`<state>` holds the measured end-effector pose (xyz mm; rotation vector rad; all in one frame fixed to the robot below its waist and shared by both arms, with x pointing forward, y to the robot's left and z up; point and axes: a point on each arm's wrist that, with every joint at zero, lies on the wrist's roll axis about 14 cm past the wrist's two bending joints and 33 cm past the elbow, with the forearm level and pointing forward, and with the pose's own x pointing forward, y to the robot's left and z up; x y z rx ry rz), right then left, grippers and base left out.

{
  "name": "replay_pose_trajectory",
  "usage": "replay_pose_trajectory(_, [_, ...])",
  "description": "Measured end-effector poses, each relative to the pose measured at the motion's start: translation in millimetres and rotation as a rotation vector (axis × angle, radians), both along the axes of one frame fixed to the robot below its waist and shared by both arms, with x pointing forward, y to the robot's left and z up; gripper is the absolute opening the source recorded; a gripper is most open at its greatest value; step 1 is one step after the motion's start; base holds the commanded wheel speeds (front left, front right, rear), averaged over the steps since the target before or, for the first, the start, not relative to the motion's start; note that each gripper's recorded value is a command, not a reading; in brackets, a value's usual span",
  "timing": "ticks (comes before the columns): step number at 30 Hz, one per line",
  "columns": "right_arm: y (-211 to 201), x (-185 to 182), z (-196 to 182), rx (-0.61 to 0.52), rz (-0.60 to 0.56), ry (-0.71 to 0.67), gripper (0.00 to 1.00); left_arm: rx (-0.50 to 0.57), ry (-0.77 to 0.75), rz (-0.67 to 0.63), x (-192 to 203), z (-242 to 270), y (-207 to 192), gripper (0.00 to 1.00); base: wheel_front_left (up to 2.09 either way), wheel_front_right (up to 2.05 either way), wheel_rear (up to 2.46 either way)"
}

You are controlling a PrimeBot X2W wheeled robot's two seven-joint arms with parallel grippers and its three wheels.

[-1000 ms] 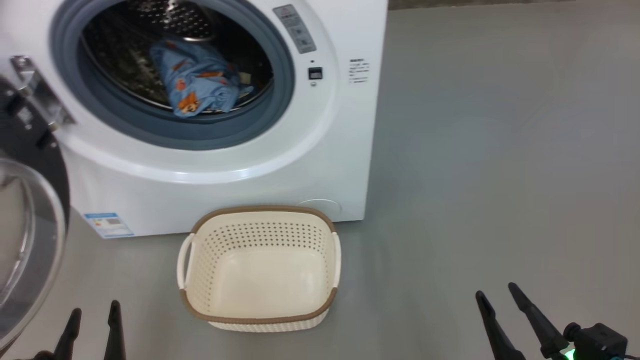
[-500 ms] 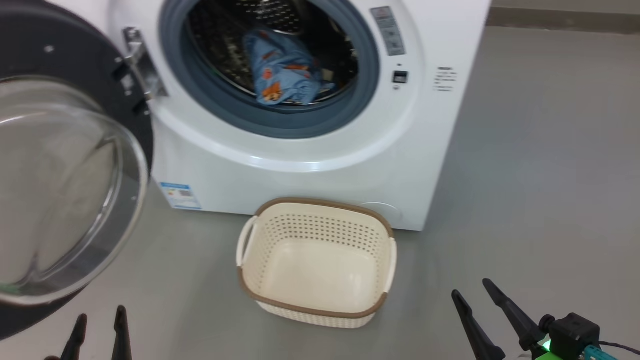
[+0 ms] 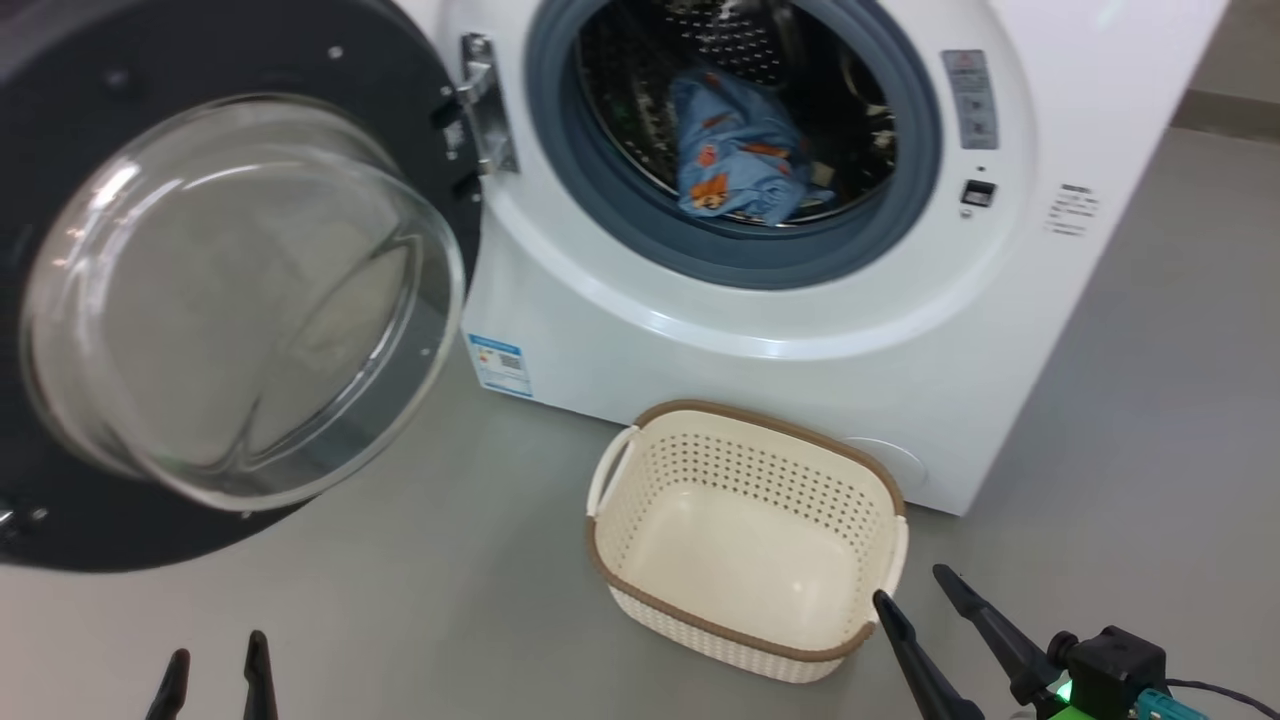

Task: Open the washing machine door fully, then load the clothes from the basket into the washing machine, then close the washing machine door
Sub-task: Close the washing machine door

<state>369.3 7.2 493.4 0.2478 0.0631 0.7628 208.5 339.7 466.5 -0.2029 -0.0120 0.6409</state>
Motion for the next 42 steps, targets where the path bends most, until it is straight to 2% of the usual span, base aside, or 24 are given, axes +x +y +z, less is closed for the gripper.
replay_pose_trajectory(10, [42.4,-6.9,8.4,0.007,0.135,-0.023,1.0,-0.019,0.001,0.088,-32.7,-3.7,6.6,1.0,0.0,0.0,0.0])
replay_pose_trajectory(20, [47.1,-3.9,10.2,0.006,0.148,-0.029,1.0,-0.023,-0.037,0.118,-35.2,5.6,11.1,1.0,0.0,0.0,0.0])
replay_pose_trajectory(21, [47.1,-3.9,10.2,0.007,0.148,-0.029,1.0,-0.025,-0.046,0.12,-35.2,7.2,11.7,0.87,0.0,0.0,0.0])
replay_pose_trajectory(22, [47.1,-3.9,10.1,0.007,0.148,-0.029,1.0,-0.025,-0.058,0.118,-35.0,10.0,12.5,0.42,0.0,0.0,0.0])
replay_pose_trajectory(23, [46.7,-3.5,9.9,0.007,0.147,-0.028,1.0,-0.018,-0.07,0.115,-34.4,14.1,13.7,0.13,0.0,0.0,0.0])
replay_pose_trajectory(24, [46.1,-2.9,9.9,0.007,0.144,-0.028,1.0,-0.011,-0.083,0.117,-34.6,18.3,16.1,0.0,0.0,0.0,0.0])
replay_pose_trajectory(28, [41.7,1.2,10.5,0.01,0.125,-0.028,1.0,0.034,-0.179,0.146,-36.3,48.7,36.2,0.0,0.0,0.0,0.0])
replay_pose_trajectory(34, [30.3,8.8,13.9,0.022,0.075,-0.033,1.0,0.2,-0.421,0.166,-28.1,141.4,74.6,0.0,0.0,0.0,0.0])
replay_pose_trajectory(38, [24.7,5.4,9.1,0.023,0.058,-0.017,1.0,0.254,-0.583,0.197,-30.2,196.1,103.9,0.0,0.0,0.0,0.0])
replay_pose_trajectory(42, [15.4,7.4,6.6,0.023,0.029,-0.01,1.0,0.311,-0.675,0.194,-27.4,243.3,132.2,0.0,0.0,0.0,0.0])
